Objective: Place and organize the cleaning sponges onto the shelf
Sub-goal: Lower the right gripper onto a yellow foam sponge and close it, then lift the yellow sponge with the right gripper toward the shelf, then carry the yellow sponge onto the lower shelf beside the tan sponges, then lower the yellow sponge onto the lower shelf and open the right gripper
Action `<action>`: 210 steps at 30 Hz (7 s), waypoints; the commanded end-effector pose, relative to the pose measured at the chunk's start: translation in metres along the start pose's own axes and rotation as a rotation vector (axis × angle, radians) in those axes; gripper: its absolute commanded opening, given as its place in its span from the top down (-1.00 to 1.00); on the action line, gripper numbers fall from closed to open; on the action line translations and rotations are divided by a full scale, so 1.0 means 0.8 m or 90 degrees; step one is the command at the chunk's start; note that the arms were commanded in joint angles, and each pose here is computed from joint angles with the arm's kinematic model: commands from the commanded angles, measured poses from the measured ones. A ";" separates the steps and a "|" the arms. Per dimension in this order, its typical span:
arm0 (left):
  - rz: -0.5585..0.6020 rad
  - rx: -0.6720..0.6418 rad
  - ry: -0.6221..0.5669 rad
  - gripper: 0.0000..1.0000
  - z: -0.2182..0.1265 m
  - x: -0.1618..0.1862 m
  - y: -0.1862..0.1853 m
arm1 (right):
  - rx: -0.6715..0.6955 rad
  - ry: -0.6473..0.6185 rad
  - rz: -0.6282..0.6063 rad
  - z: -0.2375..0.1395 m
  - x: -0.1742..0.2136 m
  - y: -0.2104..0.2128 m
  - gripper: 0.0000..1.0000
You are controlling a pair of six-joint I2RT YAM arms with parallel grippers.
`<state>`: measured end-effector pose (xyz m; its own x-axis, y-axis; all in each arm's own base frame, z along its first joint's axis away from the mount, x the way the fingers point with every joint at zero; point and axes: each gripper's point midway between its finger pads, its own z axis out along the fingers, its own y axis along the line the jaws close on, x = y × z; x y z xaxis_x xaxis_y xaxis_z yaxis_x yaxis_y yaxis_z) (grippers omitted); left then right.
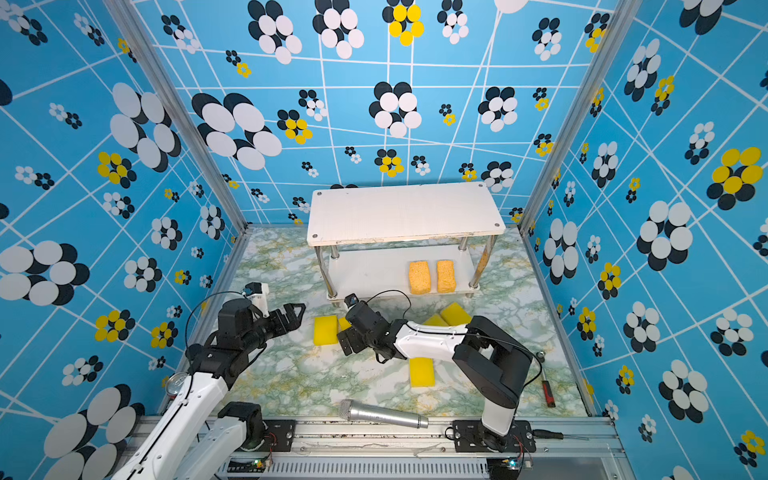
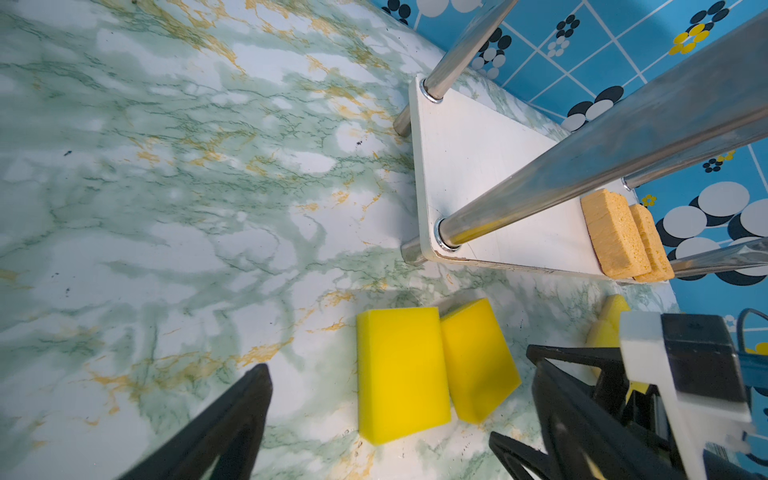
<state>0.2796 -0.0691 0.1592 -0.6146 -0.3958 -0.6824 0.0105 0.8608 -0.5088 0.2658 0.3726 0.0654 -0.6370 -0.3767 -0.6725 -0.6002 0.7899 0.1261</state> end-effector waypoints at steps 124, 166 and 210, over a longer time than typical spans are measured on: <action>0.003 0.008 -0.016 -0.98 -0.007 -0.011 -0.003 | 0.280 -0.113 0.138 -0.054 -0.107 -0.182 0.42; 0.001 0.008 -0.017 -0.98 -0.006 -0.010 -0.002 | 0.304 -0.082 0.160 -0.032 -0.073 -0.202 0.37; -0.002 0.009 -0.020 -0.98 -0.010 -0.012 -0.004 | 0.306 -0.082 0.171 -0.025 -0.068 -0.211 -0.09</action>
<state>0.2797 -0.0646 0.1634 -0.5985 -0.4073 -0.6898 0.0055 0.8590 -0.5120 0.3945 0.2590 0.1079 -0.6366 -0.0874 -0.7662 -0.1421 0.9898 0.0051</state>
